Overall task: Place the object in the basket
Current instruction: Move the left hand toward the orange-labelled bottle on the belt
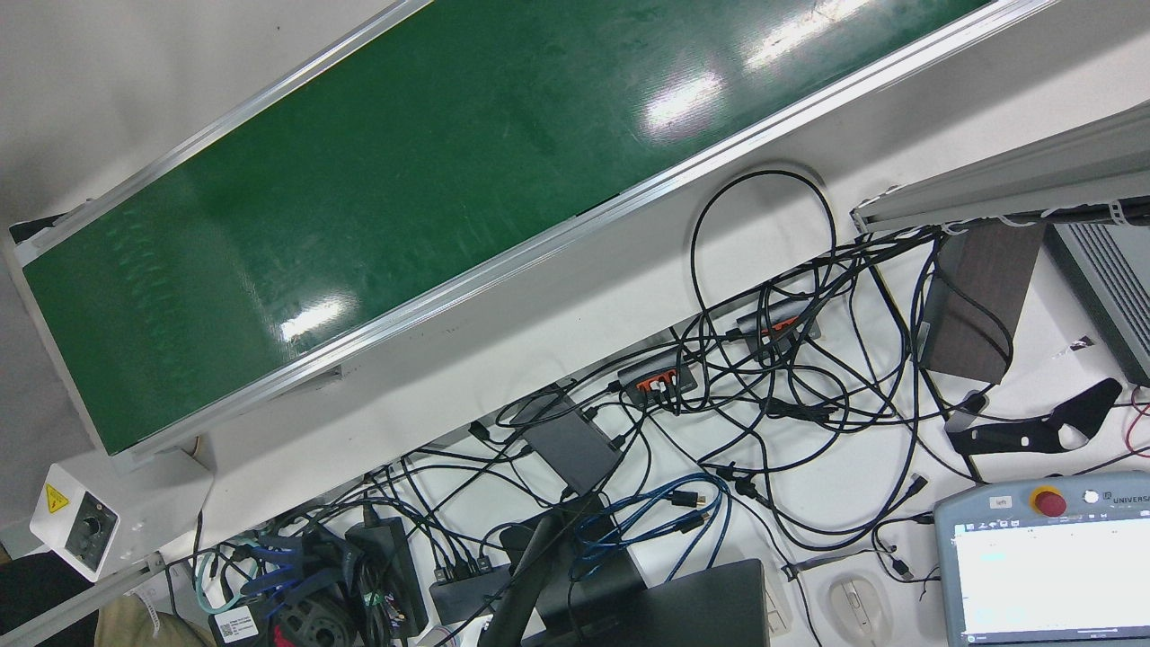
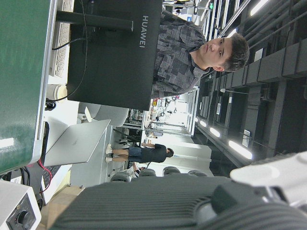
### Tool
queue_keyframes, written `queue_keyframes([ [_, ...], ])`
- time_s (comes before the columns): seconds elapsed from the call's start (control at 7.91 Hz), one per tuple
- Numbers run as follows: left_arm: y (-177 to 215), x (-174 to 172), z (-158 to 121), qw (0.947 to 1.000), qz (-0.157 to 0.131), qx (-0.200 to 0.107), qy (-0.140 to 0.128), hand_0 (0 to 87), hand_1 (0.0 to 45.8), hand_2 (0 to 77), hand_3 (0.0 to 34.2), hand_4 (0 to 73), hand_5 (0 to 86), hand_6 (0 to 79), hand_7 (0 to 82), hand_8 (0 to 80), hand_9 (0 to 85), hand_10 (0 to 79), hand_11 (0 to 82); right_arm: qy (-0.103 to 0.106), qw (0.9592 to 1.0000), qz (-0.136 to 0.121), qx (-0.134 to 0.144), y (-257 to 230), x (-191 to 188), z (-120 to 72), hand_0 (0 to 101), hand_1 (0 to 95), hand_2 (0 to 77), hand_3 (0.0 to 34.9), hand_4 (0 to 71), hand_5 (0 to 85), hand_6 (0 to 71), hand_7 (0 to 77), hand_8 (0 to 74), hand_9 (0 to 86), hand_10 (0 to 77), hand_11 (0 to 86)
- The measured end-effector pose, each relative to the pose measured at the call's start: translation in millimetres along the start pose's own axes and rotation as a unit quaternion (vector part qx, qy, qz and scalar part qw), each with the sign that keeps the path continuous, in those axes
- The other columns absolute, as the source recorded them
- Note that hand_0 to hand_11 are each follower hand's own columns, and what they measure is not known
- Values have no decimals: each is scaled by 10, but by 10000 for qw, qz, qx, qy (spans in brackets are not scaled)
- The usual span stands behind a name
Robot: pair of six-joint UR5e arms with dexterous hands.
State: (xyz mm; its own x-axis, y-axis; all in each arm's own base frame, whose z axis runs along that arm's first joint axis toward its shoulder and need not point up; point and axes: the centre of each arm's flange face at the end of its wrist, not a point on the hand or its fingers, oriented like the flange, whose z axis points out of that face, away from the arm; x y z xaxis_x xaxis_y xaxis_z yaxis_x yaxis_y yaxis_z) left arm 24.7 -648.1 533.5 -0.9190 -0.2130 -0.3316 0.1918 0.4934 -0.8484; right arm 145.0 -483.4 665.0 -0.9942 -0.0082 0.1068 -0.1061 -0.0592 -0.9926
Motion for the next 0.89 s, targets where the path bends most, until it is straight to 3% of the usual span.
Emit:
queue_keyframes([
  [0.51,359,-1034,285,9972,-368,-196,-624,546,22,0,6,33,5,5,5,0,5,5,5,0,10000,0,-4,6,0,0,2,0,5,0,0,0,0,5,0,0,0,0],
  [0.89,715,-1170,488,9963,-456,-392,-610,551,33,0,6,33,5,5,5,5,5,5,5,0,10000,0,-4,5,-1,-3,3,0,5,1,0,0,0,5,0,0,0,0],
])
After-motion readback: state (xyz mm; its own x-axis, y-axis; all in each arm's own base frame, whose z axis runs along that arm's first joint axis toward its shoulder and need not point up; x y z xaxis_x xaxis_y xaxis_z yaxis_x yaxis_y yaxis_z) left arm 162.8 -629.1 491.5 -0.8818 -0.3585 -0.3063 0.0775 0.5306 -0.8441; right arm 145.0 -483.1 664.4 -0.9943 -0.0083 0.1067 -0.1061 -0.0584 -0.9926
